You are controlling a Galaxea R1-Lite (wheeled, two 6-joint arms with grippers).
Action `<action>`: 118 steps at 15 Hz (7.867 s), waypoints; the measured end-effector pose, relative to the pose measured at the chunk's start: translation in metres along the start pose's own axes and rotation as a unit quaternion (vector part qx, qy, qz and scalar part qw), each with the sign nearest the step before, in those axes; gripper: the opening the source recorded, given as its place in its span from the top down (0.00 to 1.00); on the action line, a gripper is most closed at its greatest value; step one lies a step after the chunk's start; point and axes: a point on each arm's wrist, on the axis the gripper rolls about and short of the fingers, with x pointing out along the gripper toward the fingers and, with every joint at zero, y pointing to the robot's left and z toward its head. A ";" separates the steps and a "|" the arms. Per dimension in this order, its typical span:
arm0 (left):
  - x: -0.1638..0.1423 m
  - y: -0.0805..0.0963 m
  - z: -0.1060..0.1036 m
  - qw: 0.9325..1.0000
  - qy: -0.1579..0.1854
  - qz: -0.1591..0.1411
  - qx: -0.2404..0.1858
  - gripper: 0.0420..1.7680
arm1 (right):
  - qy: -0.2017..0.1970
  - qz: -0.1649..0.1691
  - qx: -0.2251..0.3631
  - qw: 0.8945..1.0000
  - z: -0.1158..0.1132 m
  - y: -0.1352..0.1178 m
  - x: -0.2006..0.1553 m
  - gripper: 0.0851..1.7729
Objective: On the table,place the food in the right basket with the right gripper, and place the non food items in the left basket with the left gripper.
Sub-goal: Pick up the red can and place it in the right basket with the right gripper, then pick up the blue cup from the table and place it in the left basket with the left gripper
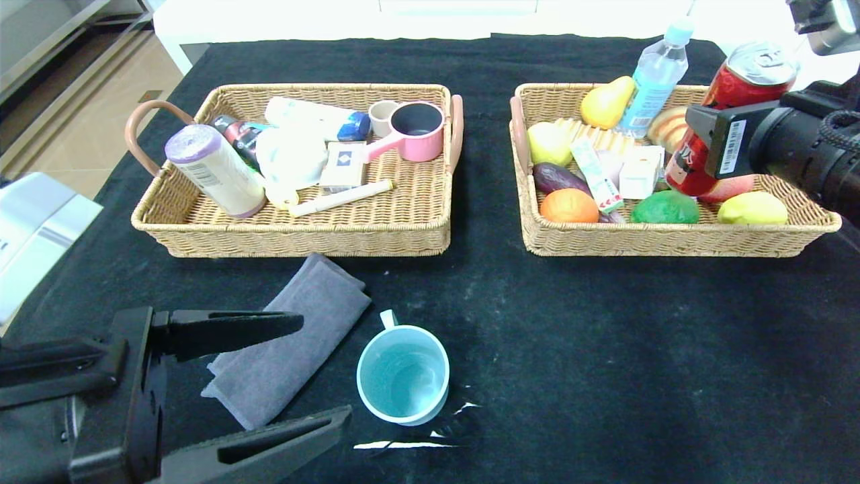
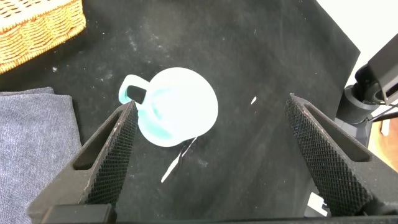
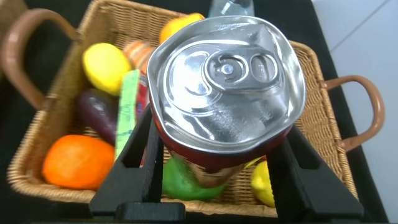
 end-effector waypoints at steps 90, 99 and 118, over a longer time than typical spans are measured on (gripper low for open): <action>0.057 0.008 0.045 0.954 0.246 0.171 0.012 0.03 | 0.016 0.427 0.030 0.903 -0.076 -0.027 -0.103 0.04; 0.094 0.013 0.038 0.942 0.275 0.193 0.004 0.03 | 0.003 0.425 0.031 0.905 -0.072 -0.031 -0.109 0.04; 0.132 0.016 0.016 0.924 0.316 0.217 0.008 0.28 | 0.014 0.417 0.030 0.908 -0.076 -0.032 -0.103 0.04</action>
